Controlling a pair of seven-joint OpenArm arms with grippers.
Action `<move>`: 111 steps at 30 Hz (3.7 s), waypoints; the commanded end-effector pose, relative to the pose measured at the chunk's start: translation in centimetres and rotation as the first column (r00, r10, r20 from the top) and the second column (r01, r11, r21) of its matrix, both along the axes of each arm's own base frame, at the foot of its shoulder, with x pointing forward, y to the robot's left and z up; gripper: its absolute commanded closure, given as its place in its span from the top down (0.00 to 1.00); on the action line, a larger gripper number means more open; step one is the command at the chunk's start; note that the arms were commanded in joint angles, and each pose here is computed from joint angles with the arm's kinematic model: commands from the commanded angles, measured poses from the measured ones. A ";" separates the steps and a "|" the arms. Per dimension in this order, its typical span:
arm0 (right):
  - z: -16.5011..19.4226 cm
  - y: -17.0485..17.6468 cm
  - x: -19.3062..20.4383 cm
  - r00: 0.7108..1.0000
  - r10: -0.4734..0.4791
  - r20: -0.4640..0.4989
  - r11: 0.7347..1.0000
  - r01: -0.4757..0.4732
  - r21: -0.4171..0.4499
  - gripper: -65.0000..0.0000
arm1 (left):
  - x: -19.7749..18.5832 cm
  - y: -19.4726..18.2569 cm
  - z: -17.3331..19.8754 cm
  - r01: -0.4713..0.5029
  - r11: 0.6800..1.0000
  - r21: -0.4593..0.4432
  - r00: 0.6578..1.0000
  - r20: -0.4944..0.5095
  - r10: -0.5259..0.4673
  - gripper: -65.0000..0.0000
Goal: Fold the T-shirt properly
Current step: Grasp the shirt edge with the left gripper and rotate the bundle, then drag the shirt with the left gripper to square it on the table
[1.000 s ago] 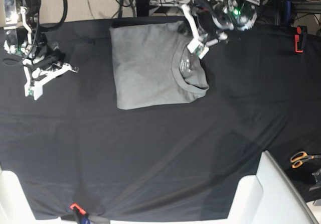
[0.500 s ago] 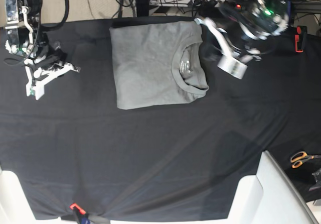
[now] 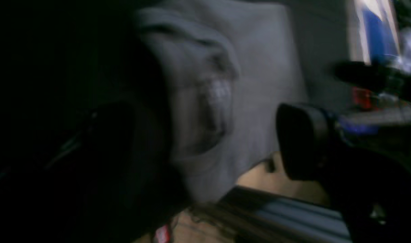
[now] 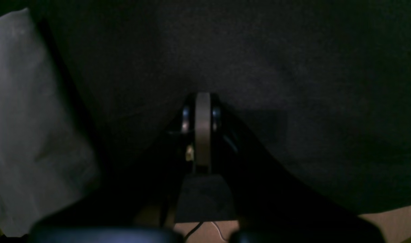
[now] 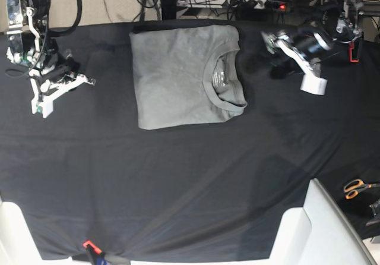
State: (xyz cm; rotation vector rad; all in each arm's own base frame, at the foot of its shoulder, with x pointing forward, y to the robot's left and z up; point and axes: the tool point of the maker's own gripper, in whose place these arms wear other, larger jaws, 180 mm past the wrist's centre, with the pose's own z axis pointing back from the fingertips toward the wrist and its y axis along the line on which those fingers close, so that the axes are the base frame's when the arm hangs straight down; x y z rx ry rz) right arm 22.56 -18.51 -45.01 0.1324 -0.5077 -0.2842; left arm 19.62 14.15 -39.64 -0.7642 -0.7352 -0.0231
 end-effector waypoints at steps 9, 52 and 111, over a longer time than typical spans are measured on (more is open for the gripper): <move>-0.7 0.6 0.0 0.995 0.104 0.009 0.994 -0.104 0.017 0.00 | 0.2 -3.9 -5.0 -0.019 0.987 -0.159 0.992 -0.123 -0.001 1.00; 0.2 -2.2 0.7 0.999 0.033 0.039 0.999 -0.032 -0.006 0.00 | -0.2 -9.7 -12.4 0.080 0.993 -0.090 0.941 -0.322 -0.105 0.00; 1.4 -0.8 3.5 0.992 -0.078 0.101 0.995 0.072 0.067 0.00 | 13.7 -15.5 -3.6 0.549 -0.153 0.822 0.290 -0.359 -0.887 0.00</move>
